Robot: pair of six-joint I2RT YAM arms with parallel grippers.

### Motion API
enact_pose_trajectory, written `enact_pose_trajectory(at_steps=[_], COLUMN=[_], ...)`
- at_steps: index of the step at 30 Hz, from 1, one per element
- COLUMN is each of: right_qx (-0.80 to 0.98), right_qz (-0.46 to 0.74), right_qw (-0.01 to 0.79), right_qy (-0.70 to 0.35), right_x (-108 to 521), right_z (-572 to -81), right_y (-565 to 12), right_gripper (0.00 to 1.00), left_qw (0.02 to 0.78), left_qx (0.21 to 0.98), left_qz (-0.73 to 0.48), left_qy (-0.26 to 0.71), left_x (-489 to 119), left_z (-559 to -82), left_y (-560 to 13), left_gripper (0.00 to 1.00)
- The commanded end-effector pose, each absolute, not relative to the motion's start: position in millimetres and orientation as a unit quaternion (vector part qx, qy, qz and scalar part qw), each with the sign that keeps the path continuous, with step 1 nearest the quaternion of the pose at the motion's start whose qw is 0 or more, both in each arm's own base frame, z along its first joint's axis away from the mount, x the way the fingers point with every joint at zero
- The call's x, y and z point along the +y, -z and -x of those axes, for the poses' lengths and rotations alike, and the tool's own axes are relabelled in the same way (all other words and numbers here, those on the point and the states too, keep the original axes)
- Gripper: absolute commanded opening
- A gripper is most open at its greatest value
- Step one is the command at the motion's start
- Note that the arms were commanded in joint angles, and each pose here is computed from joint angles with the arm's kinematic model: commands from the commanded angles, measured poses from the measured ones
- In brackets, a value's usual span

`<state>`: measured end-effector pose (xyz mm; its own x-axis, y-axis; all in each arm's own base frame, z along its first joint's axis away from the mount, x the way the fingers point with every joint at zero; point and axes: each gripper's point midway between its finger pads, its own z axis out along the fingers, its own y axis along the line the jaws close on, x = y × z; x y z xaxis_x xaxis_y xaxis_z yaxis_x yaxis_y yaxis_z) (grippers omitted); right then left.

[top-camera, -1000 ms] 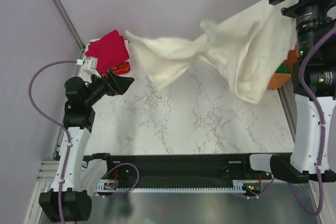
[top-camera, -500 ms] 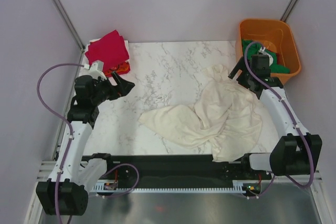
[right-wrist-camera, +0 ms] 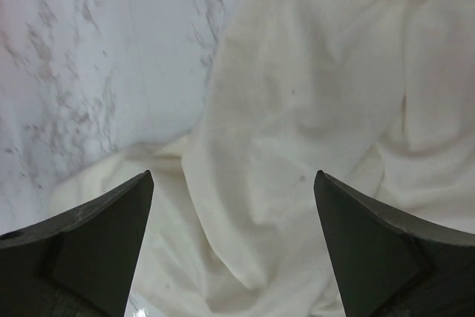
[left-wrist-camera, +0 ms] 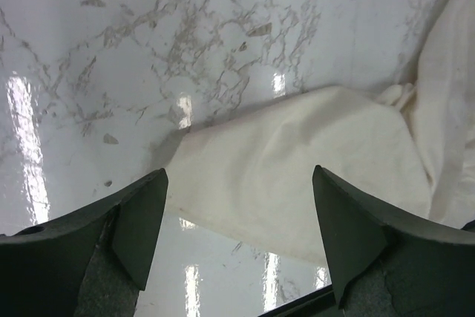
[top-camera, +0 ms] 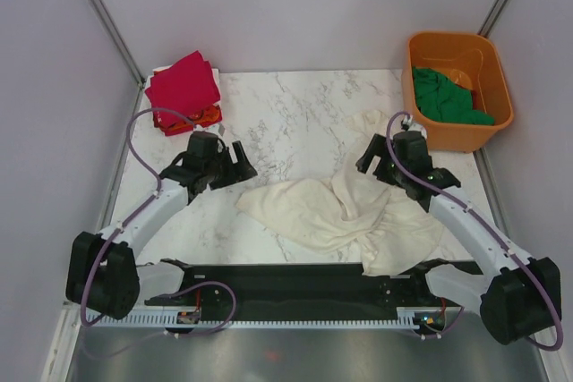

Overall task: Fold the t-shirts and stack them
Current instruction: Move the tshirt to the center of the board, then flatten the tshirt out

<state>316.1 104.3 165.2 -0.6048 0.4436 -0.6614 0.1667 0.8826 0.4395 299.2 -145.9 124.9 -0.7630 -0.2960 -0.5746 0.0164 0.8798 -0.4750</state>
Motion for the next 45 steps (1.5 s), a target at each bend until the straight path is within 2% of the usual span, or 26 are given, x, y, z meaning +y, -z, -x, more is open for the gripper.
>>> enact_pose_trajectory(at_steps=[1,4,6,8,11,15,22,26,31,32,33,34,40,43,45], right_qx=[0.904,0.914,0.915,0.914,0.912,0.912,0.910,0.914,0.913,0.913,0.915,0.915,0.927,0.932,0.942], right_qz=[-0.180,-0.171,-0.162,-0.154,-0.147,-0.147,-0.147,-0.147,-0.149,-0.149,-0.148,-0.147,-0.145,-0.146,-0.145], right_qw=[0.348,0.332,0.336,0.349,0.359,0.366,0.375,0.363,0.369,0.369,0.366,0.365,0.332,0.317,0.288], right_qy=[-0.169,-0.157,-0.151,-0.141,-0.133,-0.114,-0.103,-0.101,-0.091,-0.089,-0.087,-0.087,-0.095,-0.094,-0.089], right_x=[117,114,113,110,108,102,94,93,88,87,87,87,95,99,104], right_z=[-278,-266,-268,-273,-280,-284,-277,-270,-268,-268,-267,-266,-265,-270,-273], right_y=[-109,-91,-93,-102,-111,-119,-128,-122,-123,-123,-121,-120,-93,-77,-58], right_gripper=[0.98,0.98,0.98,0.98,0.98,0.98,0.98,0.98,0.98,0.98,0.98,0.98,0.98,0.98,0.98], left_qw=[0.308,0.293,0.289,0.293,0.278,0.252,0.271,0.257,0.252,0.253,0.255,0.256,0.302,0.315,0.314], left_qx=[0.924,0.931,0.931,0.932,0.938,0.944,0.938,0.943,0.944,0.944,0.943,0.943,0.927,0.917,0.908], left_qz=[0.126,0.132,0.141,0.150,0.158,0.175,0.183,0.179,0.168,0.164,0.162,0.160,0.148,0.177,0.223], left_qy=[0.186,0.171,0.172,0.153,0.137,0.122,0.113,0.112,0.132,0.135,0.140,0.142,0.165,0.168,0.163], left_x=[-140,-139,-138,-128,-122,-119,-118,-124,-136,-138,-140,-141,-148,-126,-91], left_z=[-289,-279,-273,-266,-258,-245,-259,-266,-266,-266,-267,-268,-294,-307,-313], left_y=[-96,-81,-77,-69,-54,-34,-28,-18,-15,-15,-16,-17,-49,-62,-63], left_gripper=[0.85,0.82,0.81,0.74,0.70,0.70,0.68,0.49,0.38,0.28,0.07,0.02,0.02,0.02,0.02])
